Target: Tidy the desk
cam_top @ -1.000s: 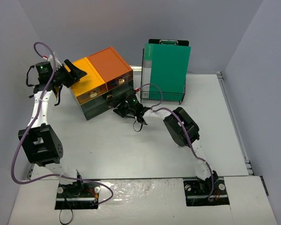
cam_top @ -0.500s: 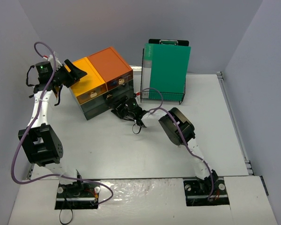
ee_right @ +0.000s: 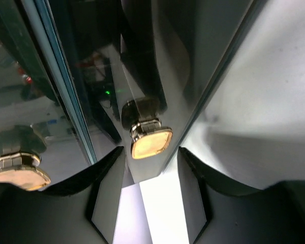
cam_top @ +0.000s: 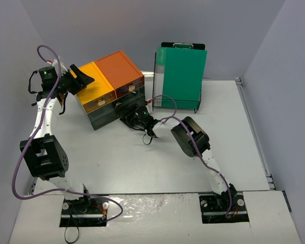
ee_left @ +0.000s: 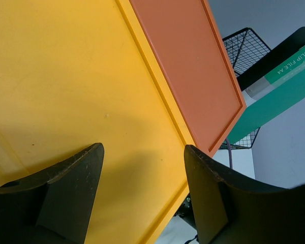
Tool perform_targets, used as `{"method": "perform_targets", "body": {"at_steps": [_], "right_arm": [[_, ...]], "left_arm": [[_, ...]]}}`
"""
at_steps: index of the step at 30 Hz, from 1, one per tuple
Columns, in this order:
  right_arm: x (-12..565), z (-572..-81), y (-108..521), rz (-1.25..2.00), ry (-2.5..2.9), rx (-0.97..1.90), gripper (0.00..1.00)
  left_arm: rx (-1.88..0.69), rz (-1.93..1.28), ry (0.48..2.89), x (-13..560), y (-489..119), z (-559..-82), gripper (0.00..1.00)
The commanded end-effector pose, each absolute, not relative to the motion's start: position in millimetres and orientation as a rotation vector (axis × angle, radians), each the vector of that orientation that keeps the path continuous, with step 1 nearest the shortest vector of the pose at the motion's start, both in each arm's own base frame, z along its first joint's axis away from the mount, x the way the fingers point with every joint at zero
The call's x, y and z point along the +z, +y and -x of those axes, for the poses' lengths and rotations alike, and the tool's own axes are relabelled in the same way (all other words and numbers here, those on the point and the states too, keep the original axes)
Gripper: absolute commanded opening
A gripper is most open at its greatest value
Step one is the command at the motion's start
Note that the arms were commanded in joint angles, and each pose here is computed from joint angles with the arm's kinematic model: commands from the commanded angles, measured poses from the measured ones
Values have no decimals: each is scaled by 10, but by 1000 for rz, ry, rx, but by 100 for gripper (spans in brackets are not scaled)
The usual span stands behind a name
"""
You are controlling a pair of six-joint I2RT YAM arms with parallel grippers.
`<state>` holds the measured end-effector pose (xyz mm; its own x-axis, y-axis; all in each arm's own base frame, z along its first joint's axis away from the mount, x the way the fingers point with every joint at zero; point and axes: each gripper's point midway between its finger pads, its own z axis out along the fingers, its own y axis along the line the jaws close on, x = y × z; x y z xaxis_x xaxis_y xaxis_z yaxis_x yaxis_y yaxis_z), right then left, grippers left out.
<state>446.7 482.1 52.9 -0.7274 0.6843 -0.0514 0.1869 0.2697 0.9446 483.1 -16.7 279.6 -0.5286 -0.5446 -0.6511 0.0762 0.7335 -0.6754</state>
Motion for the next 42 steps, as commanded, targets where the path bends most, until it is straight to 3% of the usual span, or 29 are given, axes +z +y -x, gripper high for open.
{"method": "perform_targets", "body": {"at_steps": [1,9,15,17,21,42], "right_arm": [[852,-4621,4885,-767,2015,1510,38],[749,-4684,4901,-755,2046,1455,27],[642,-4654,4874,-745,2085,1411,3],[619,-4628,4860,-736,2102,1397,0],[590,-4554,4827,-662,2176,1321,0],[529,-3102,4334,-181,2619,932,0]], "left_arm": [[-779,425,2069,2602,-85,-4738,62],[-778,422,2069,2609,-89,-4733,62],[-778,423,2068,2608,-88,-4736,62],[-778,424,2069,2605,-88,-4734,62],[-774,421,2073,2595,-86,-4725,62],[-791,434,2054,2636,-96,-4746,62]]}}
